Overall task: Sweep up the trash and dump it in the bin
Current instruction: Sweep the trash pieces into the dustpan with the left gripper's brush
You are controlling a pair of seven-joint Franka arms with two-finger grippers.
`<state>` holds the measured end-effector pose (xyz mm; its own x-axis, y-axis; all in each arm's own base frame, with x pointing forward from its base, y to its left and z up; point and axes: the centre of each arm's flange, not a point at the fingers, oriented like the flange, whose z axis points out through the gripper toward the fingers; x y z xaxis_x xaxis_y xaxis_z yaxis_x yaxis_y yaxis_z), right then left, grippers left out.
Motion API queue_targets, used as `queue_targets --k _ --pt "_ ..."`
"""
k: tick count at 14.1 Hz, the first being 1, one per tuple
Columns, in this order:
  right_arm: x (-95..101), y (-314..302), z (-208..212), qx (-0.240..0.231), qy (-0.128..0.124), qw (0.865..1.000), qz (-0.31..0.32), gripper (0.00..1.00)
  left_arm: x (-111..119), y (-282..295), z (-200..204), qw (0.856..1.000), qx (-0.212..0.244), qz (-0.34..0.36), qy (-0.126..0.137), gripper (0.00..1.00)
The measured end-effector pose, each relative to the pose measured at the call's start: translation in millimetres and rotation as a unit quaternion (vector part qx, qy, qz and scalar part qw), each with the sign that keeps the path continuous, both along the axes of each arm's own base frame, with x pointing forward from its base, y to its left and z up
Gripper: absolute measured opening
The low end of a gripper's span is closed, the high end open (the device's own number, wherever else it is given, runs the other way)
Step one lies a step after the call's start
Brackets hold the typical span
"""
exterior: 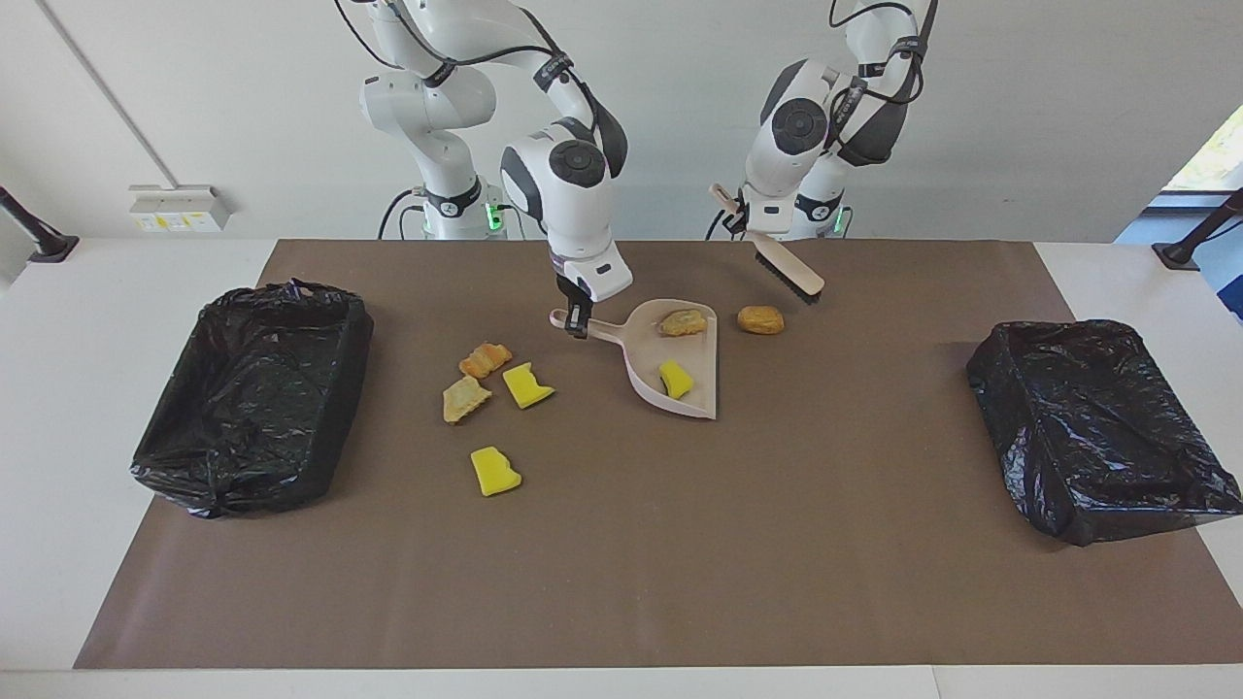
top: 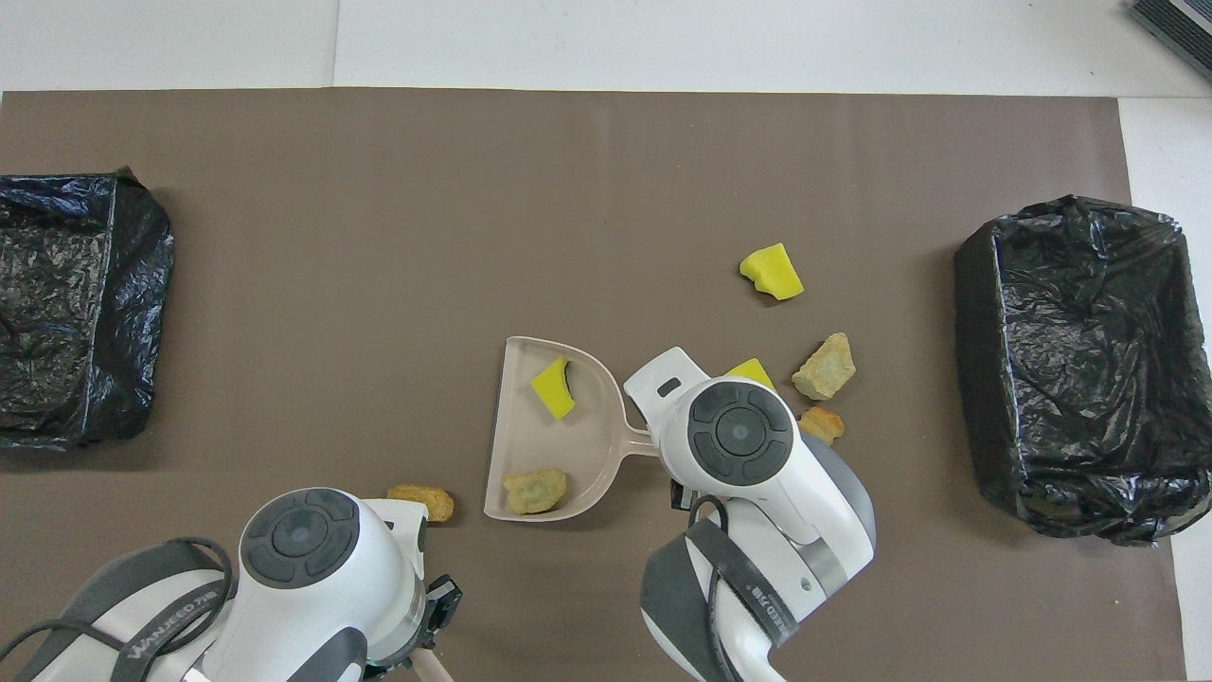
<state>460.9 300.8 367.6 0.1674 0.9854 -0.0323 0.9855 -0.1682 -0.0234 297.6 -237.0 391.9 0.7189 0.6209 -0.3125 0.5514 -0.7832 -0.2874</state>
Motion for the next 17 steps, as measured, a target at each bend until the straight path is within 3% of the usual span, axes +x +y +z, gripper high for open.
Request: queue_targets --k 2,6,11,17 --pt "0.2 0 0 0.0 0.0 1.0 0.005 0.32 3 -3 -18 1.0 -0.008 -0.006 -0.016 0.25" --pt "0.5 -1 0 0.0 0.0 1.0 0.005 0.32 19 -16 -39 0.99 -0.063 -0.117 -0.037 0.25" --pt "0.7 -2 -1 0.0 0.001 1.0 0.004 0.32 30 -38 -30 0.95 -0.15 -0.265 -0.068 0.25" --pt "1.1 -3 -2 -0.001 0.001 1.0 0.002 0.32 50 -96 7 0.922 -0.187 -0.324 -0.105 0.25"
